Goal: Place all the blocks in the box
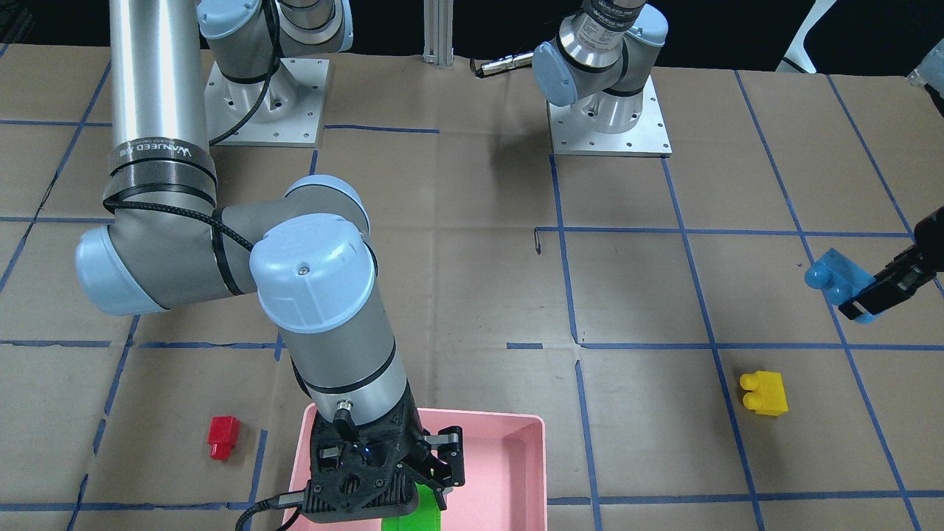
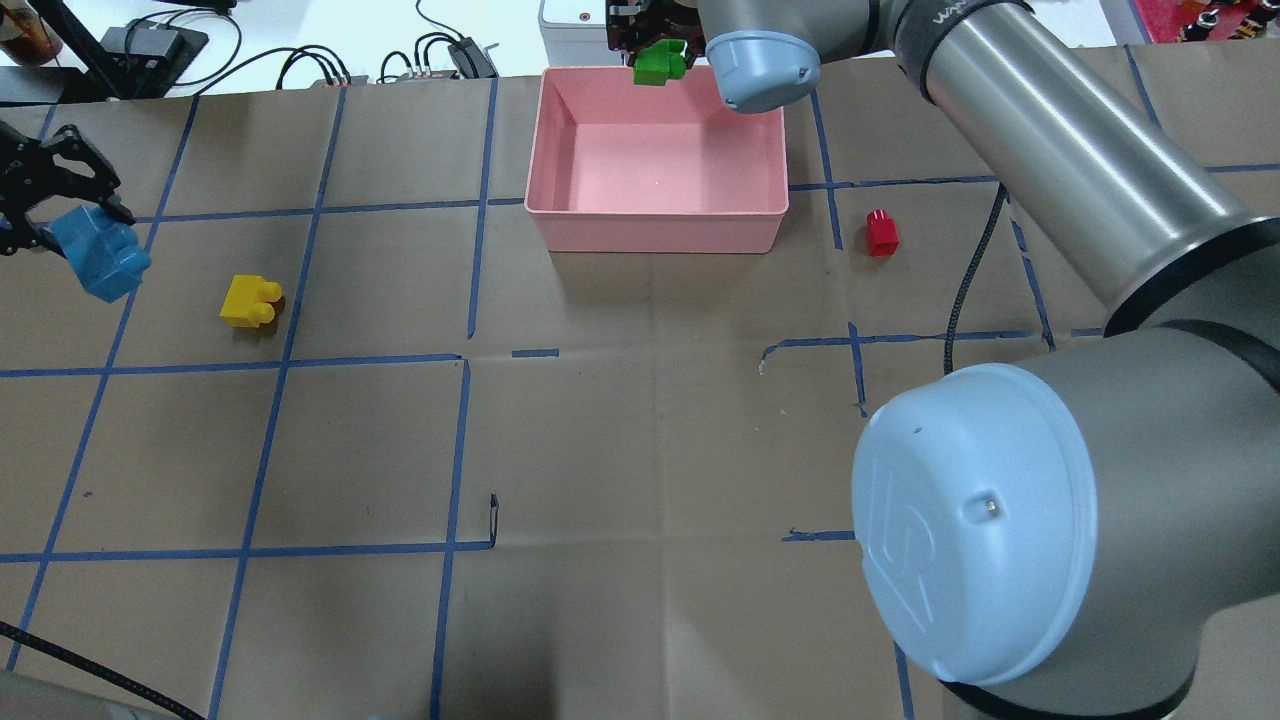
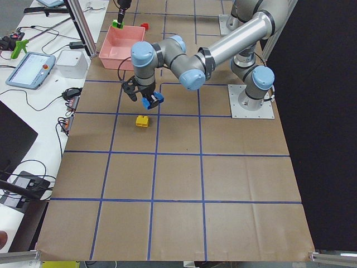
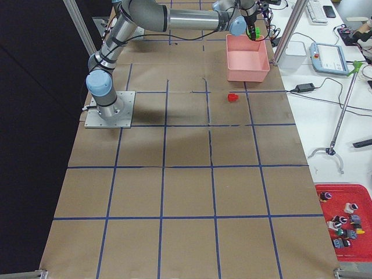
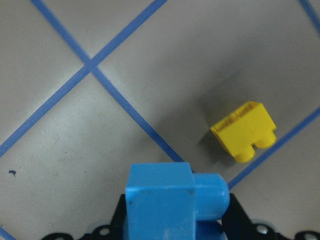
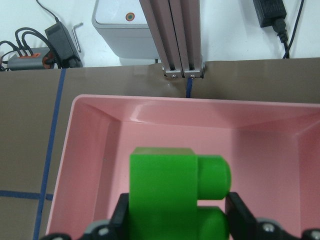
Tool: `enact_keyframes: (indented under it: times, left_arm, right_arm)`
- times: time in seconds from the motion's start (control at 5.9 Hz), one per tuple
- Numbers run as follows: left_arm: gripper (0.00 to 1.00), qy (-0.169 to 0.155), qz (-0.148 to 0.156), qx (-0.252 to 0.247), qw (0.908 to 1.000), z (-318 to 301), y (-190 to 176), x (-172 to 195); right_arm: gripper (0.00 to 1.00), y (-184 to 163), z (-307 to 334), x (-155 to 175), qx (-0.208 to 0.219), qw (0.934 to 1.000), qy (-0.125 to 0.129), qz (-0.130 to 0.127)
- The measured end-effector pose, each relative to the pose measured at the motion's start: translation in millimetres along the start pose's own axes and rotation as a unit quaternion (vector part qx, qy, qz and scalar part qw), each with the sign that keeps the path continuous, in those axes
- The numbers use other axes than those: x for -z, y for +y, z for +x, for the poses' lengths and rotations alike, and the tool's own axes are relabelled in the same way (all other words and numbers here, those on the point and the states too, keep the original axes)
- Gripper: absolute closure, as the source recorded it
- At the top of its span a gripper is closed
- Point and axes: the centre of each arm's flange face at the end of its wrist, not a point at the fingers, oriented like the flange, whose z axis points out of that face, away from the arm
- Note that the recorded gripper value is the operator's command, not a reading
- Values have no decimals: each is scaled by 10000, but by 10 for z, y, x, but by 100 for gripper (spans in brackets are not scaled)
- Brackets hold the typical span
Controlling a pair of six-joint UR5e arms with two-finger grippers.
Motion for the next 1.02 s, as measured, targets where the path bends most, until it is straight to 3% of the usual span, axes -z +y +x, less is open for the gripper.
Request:
enact_keyframes:
  times: [0.34, 0.51, 0.68, 0.85, 1.02]
  left_arm:
    - [87, -34, -216, -647, 9977, 739, 236, 249]
    - [87, -48, -271, -968, 9949, 1127, 288, 192]
    - [87, -60, -280, -1318, 9909, 1580, 289, 106]
    - [87, -70, -271, -1662, 9857, 2090, 267, -22]
    - [88, -74, -241, -1988, 9797, 2682, 273, -199]
  right_arm:
    - [1, -103, 182, 151, 183, 9996, 161, 130]
    - [1, -145, 529, 307, 154, 9980, 611, -64]
    - [4, -121, 973, 503, 25, 9930, 1057, -521]
    - [12, -38, 1417, 666, -21, 9869, 1266, -1000]
    - [14, 130, 1850, 713, -66, 9815, 1316, -1387]
